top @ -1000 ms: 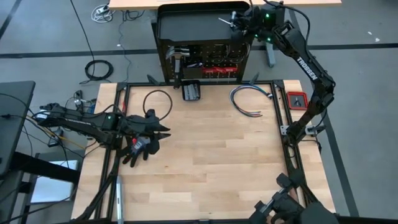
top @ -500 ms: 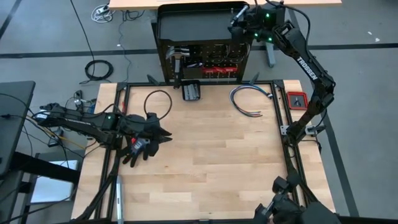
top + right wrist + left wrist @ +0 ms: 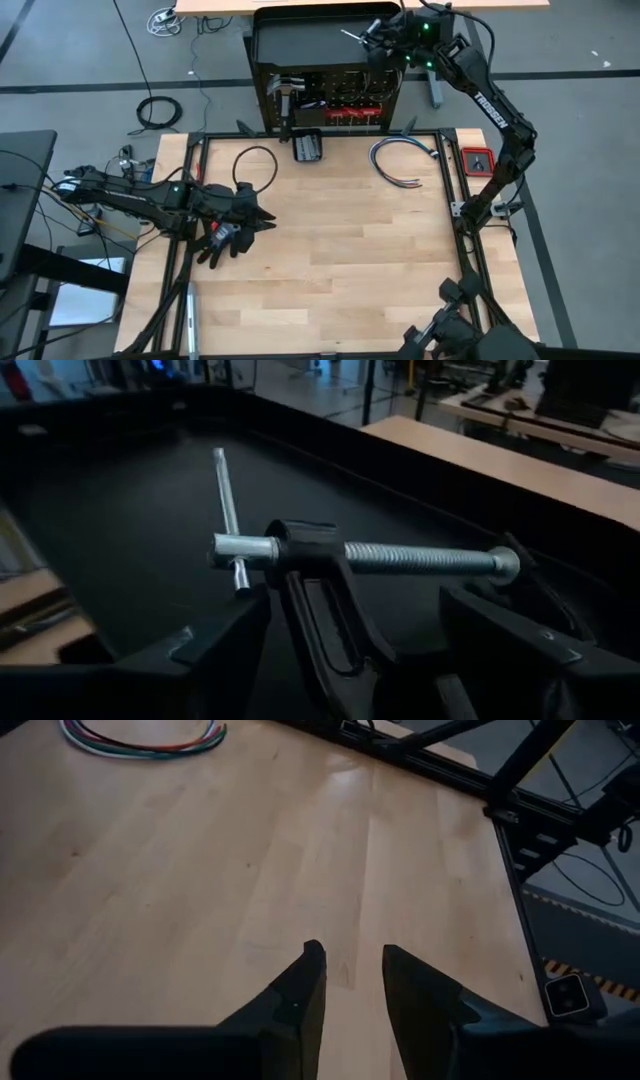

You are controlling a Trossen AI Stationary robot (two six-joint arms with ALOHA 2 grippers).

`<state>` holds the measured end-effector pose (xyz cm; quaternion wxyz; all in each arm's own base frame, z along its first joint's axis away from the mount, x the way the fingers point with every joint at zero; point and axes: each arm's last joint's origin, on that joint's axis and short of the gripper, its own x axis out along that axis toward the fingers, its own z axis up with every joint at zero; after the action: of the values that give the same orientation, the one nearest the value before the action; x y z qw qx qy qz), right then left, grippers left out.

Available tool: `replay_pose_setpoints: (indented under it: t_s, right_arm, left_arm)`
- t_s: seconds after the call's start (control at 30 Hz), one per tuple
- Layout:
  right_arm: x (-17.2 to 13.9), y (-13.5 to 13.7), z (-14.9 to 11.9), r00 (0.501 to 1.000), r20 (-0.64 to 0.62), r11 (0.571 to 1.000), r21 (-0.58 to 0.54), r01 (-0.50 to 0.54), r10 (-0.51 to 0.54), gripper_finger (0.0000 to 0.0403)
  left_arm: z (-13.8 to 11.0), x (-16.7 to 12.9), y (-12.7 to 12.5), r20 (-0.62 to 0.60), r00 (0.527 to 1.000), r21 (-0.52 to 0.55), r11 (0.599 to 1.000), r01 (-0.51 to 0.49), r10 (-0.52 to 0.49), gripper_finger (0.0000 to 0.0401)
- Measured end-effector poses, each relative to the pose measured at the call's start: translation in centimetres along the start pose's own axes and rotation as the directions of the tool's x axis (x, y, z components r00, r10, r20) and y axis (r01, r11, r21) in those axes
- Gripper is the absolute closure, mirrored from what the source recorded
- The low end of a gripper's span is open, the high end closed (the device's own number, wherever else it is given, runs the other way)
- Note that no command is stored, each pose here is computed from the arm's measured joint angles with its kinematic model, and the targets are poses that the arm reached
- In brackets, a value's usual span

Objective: Hang tools onto peg board
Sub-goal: Put the black clamp on the on the peg board, then put the white spirit level on the peg board

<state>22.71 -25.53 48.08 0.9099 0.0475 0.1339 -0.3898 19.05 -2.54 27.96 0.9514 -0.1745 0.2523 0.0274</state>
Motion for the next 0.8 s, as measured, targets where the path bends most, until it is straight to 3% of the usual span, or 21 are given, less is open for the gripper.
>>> replay_pose_setpoints:
  t_s: [0.17, 0.37, 0.53, 0.67, 0.8]
  right_arm:
    - [0.1, -0.1, 0.1, 1.0, 0.012, 0.998, -0.066, 0.026, -0.025, 0.0083]
    - [0.2, 0.4, 0.2, 1.0, 0.023, 0.988, -0.152, 0.006, -0.003, 0.0074]
    - [0.2, 0.3, 0.2, 0.999, 0.025, 0.998, 0.044, 0.041, -0.042, 0.0087]
    - [0.1, 0.3, 0.2, 0.999, 0.022, 0.994, 0.094, -0.047, 0.045, 0.0098]
    - [-0.1, 2.4, 0.1, 0.98, 0.003, 0.978, 0.059, -0.198, 0.199, 0.0105]
  left_arm:
    - [-0.4, 0.0, 0.1, -0.045, 0.999, 0.005, 1.0, -0.006, 0.006, 0.0293]
    - [-2.3, -0.3, 0.7, -0.276, 0.961, -0.031, 1.0, 0.0, -0.009, 0.0293]
    - [-3.4, -0.8, 1.1, -0.408, 0.913, -0.07, 0.997, -0.035, 0.003, 0.0293]
    - [-4.1, -1.3, 1.2, -0.506, 0.861, -0.106, 0.994, -0.014, -0.042, 0.0293]
    - [-5.1, -2.0, 1.5, -0.62, 0.783, -0.159, 0.984, -0.075, -0.041, 0.0293]
